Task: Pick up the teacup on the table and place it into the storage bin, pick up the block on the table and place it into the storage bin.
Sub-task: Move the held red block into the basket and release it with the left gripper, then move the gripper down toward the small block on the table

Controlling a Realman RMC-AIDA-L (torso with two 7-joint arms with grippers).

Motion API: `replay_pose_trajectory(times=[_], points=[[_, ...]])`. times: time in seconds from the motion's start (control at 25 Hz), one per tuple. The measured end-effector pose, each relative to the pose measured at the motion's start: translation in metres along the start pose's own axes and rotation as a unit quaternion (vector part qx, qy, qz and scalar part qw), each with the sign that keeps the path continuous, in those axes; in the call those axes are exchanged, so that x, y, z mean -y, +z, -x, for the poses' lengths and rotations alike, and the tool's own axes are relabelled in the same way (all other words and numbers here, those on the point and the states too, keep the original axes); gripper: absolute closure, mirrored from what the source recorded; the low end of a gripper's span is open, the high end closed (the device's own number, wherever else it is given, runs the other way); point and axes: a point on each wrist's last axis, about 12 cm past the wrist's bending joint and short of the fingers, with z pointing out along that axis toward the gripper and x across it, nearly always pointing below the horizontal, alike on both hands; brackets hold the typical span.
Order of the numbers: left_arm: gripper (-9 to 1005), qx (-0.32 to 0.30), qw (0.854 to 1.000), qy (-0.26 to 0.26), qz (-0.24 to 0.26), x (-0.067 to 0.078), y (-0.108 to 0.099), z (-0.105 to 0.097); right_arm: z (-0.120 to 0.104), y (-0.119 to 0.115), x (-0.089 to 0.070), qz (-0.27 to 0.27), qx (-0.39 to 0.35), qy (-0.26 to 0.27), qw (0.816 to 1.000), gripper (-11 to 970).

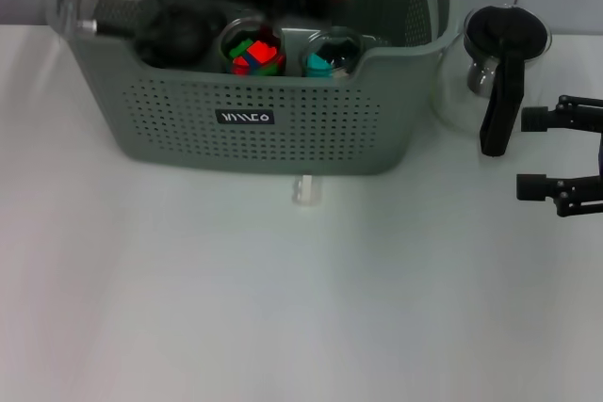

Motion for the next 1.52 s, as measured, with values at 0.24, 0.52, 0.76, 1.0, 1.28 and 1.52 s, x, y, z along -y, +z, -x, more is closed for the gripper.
replay_pose_trajectory(times=[0.24, 0.52, 0.76, 1.0, 1.28, 1.52], points=[[328, 0.013, 0.995, -0.024, 0.092, -0.048, 0.014, 0.012, -0.001, 0.006, -0.001, 0.008, 0.002, 0.003, 1.000, 32], [323, 0.026, 0.989, -0.054, 0.138, -0.075, 0.024, 0.009, -0.003, 0.008, -0.003, 0.010, 0.003, 0.006, 1.000, 31], [202, 0.047, 0.986, -0.039, 0.153, -0.070, 0.015, 0.010, -0.003, 0.008, -0.003, 0.009, 0.002, 0.005, 1.000, 32], [75, 0.057, 0.988, -0.025, 0.144, -0.058, -0.001, 0.011, -0.003, 0.007, -0.003, 0.008, 0.002, 0.003, 1.000, 32], [28, 0.027, 0.999, 0.023, 0.026, -0.010, -0.023, -0.007, -0.004, 0.006, -0.002, 0.003, 0.003, 0.008, 1.000, 31], [28, -0.003, 0.992, 0.082, -0.094, 0.023, -0.025, -0.048, -0.006, 0.001, -0.002, -0.008, 0.008, 0.013, 1.000, 31]])
